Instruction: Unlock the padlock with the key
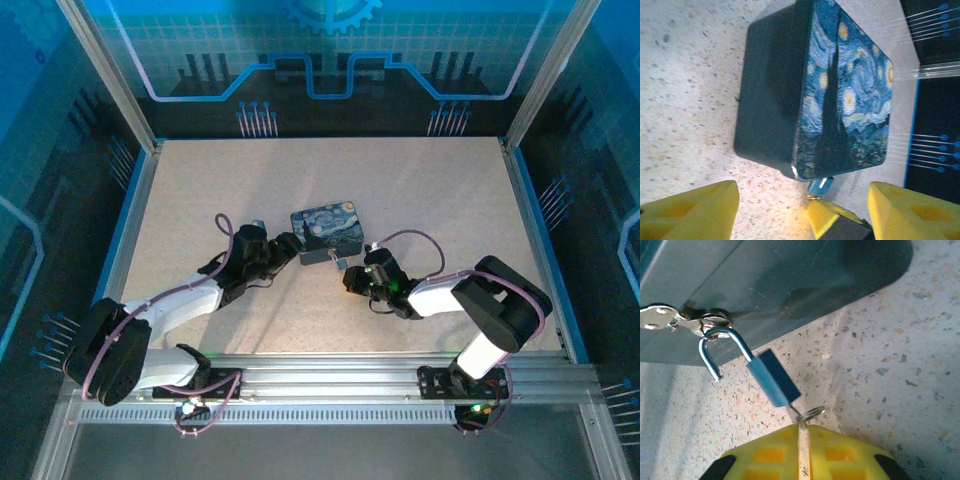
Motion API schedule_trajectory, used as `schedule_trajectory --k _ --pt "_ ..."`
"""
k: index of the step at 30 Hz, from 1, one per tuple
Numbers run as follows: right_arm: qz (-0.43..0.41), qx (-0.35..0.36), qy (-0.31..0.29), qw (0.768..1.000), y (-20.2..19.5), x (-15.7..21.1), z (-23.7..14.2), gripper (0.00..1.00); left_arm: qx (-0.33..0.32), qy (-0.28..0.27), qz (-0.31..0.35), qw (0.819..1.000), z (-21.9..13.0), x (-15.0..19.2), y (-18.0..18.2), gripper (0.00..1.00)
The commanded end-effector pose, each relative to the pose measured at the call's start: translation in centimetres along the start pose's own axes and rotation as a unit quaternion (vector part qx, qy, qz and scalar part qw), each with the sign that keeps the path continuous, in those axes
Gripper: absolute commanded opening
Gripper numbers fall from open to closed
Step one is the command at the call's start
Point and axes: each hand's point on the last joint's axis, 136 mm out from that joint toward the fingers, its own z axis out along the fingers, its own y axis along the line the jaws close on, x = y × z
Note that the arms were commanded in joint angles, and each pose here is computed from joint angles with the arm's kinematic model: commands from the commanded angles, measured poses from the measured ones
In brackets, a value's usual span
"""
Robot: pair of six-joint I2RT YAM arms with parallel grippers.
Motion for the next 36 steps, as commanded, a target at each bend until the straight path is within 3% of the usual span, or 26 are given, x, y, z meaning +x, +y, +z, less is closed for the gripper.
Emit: schedule_trajectory --k 1,8,15,19,36 --pt "0.01 0.01 -0.016 1.0 -0.6 -0.8 -0.7 0.18 -0.018 0.005 0.042 0.999 -0.7 -1.0 -0.7 0.74" --pt "-0.034 0.023 -0.04 0.998 -0.2 -2.7 -3.0 0.42 -0.025 0.048 0.078 0.995 -0.3 -2.1 -0.9 0.8" --pt "-0.084 -0.075 0.008 0.994 2.9 -3.9 -3.1 0.54 -0.024 0.123 0.108 0.986 2.7 -1.9 -1.3 0.78" --pt "-0.086 -0.115 0.022 0.989 4.1 -4.1 -2.8 0.62 -0.028 0.138 0.112 0.984 4.3 -2.0 -1.5 0.76" --pt "-0.126 -0.136 -0.013 0.983 4.2 -8.7 -1.0 0.7 -0.057 0.167 0.072 0.982 5.8 0.3 2.6 0.59"
